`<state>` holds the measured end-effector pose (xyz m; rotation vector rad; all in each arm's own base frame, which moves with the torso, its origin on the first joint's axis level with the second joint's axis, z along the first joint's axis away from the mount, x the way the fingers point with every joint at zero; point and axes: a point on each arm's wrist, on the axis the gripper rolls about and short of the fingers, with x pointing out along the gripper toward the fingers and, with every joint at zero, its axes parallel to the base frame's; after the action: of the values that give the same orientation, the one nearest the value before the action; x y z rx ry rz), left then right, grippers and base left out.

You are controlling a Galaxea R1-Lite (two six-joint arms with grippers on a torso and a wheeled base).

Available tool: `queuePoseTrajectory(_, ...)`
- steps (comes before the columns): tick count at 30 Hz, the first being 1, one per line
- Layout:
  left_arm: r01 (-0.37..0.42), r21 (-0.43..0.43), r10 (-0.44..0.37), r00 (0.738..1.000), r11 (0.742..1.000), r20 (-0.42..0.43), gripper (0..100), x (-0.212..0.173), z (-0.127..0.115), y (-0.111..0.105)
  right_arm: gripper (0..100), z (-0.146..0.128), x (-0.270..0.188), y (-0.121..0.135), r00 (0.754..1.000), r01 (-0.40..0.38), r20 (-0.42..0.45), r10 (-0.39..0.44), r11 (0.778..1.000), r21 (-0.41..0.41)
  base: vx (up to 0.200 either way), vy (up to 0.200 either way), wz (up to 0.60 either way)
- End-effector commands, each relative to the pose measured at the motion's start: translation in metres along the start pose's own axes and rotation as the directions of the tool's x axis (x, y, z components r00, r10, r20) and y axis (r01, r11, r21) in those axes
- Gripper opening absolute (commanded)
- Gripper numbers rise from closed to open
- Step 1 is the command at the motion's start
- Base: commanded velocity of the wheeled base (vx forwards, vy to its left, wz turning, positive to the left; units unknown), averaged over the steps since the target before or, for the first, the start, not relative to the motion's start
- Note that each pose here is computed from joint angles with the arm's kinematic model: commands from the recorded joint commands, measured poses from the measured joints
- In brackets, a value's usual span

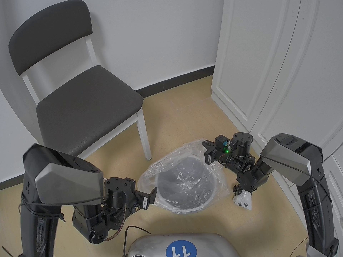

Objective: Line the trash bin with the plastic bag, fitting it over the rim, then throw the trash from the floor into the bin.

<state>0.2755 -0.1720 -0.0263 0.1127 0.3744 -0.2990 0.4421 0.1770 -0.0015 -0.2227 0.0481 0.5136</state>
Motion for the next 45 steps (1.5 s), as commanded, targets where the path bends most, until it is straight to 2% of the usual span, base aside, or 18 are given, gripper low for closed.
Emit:
queuePoseTrajectory(1, 0.011, -0.010, -0.010, 0.998, 1.000, 0.061, 100, -0.022, 0.025, 0.005, 0, 0.010, -0.003, -0.003, 1.000, 0.005, 0.014, -0.005, 1.000, -0.005, 0.000, 0.000, 0.00)
queuePoseTrajectory(8, 0.012, 0.039, -0.015, 0.996, 0.999, 0.082, 100, -0.038, 0.035, 0.007, 0, 0.004, 0.003, -0.003, 1.000, 0.011, 0.005, -0.011, 1.000, -0.003, 0.000, 0.000, 0.00)
queuePoseTrajectory(15, 0.011, 0.037, -0.014, 0.996, 0.999, 0.091, 100, -0.035, 0.036, 0.006, 0, 0.004, 0.011, -0.005, 0.998, 0.038, 0.041, -0.037, 0.999, -0.006, 0.000, 0.000, 0.00)
queuePoseTrajectory(16, 0.011, 0.037, -0.014, 0.996, 0.999, 0.093, 100, -0.035, 0.036, 0.006, 100, 0.005, 0.012, -0.005, 0.998, 0.038, 0.052, -0.038, 0.999, -0.006, 0.000, 0.000, 0.00)
queuePoseTrajectory(25, 0.032, 0.045, -0.036, 0.995, 0.998, 0.090, 100, -0.032, 0.033, -0.004, 100, 0.007, 0.009, -0.004, 0.997, 0.039, 0.069, -0.038, 0.999, -0.009, 0.000, 0.000, 0.00)
queuePoseTrajectory(29, 0.032, 0.052, -0.035, 0.997, 0.998, 0.064, 100, -0.014, 0.018, -0.015, 100, 0.025, -0.021, 0.001, 0.999, 0.017, 0.046, -0.016, 1.000, -0.023, 0.000, 0.000, 0.00)
queuePoseTrajectory(34, 0.030, 0.064, -0.033, 0.999, 0.998, 0.040, 100, -0.011, 0.009, -0.020, 100, 0.040, -0.038, 0.006, 0.996, 0.021, 0.093, -0.012, 0.995, -0.096, 0.000, 0.000, 0.00)
queuePoseTrajectory(41, 0.016, 0.067, -0.019, 0.999, 0.998, 0.041, 100, -0.011, 0.009, -0.020, 100, 0.039, -0.050, 0.026, 0.995, -0.003, 0.095, 0.022, 0.982, -0.190, 0.000, 0.000, 0.00)
queuePoseTrajectory(45, 0.003, 0.075, -0.006, 0.999, 0.997, 0.035, 100, -0.009, 0.006, -0.021, 100, 0.037, -0.065, 0.058, 0.993, -0.090, 0.062, 0.104, 0.977, -0.192, 0.000, 0.000, 0.00)
